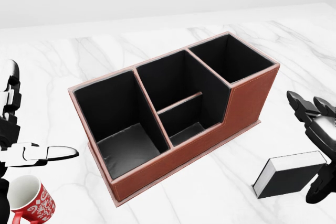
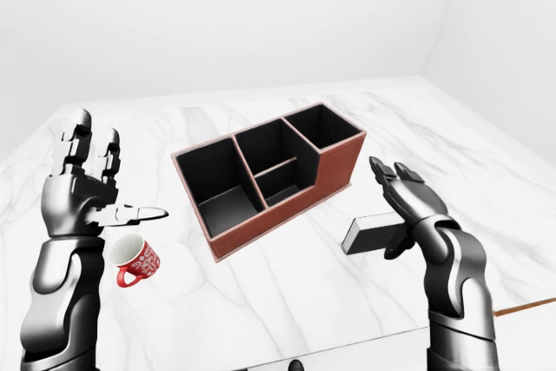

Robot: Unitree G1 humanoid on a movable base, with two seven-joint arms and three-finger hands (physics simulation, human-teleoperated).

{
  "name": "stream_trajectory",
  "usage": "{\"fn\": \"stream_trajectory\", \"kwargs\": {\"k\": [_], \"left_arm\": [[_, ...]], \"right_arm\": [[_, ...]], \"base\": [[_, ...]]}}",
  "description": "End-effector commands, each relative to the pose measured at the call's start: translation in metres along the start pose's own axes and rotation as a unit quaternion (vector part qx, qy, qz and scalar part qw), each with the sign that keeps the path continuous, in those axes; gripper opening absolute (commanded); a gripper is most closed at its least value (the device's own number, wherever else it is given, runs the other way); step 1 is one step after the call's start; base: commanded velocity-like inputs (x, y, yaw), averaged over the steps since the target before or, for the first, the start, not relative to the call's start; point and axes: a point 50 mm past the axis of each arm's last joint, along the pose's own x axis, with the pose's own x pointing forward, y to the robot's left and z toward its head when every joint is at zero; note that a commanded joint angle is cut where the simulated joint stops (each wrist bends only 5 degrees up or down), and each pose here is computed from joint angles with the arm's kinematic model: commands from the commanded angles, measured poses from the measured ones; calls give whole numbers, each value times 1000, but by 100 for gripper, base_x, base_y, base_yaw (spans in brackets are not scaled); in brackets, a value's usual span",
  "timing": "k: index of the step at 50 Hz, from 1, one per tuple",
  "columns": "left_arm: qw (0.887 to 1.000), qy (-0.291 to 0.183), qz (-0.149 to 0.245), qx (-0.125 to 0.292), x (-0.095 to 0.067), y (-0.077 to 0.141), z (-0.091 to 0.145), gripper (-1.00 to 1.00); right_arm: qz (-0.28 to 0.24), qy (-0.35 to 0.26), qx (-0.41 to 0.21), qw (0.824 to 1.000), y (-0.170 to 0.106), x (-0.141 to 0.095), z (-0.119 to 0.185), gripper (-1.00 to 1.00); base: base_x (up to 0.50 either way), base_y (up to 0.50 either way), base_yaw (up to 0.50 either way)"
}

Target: Pick up the book and place it in the left compartment of the caddy.

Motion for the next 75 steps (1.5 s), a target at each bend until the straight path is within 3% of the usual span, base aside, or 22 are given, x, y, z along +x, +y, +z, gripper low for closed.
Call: {"fn": "stream_trajectory", "kwargs": {"k": [1, 10, 31, 43, 55, 75], "left_arm": [[1000, 11, 7, 1, -1, 4, -5, 100], [1000, 18, 13, 3, -1, 7, -8, 100], [999, 30, 21, 3, -6, 11, -12, 100], [999, 45, 29, 3, -8, 15, -19, 100], [998, 46, 33, 4, -10, 17, -18, 100], [998, 52, 36, 6, -12, 19, -21, 100]], "right_arm": [[33, 55, -78, 995, 9, 17, -12, 100], [80, 88, -119, 986, 19, 23, -20, 100], [95, 64, -131, 985, 25, 59, -3, 100], [132, 88, -155, 975, 53, 71, -17, 100], [135, 84, -158, 974, 64, 87, -14, 100], [152, 93, -171, 969, 81, 91, -20, 100]], "base": [[0, 0, 0], [0, 0, 0], [0, 0, 0], [0, 0, 0], [0, 0, 0], [0, 0, 0]]}}
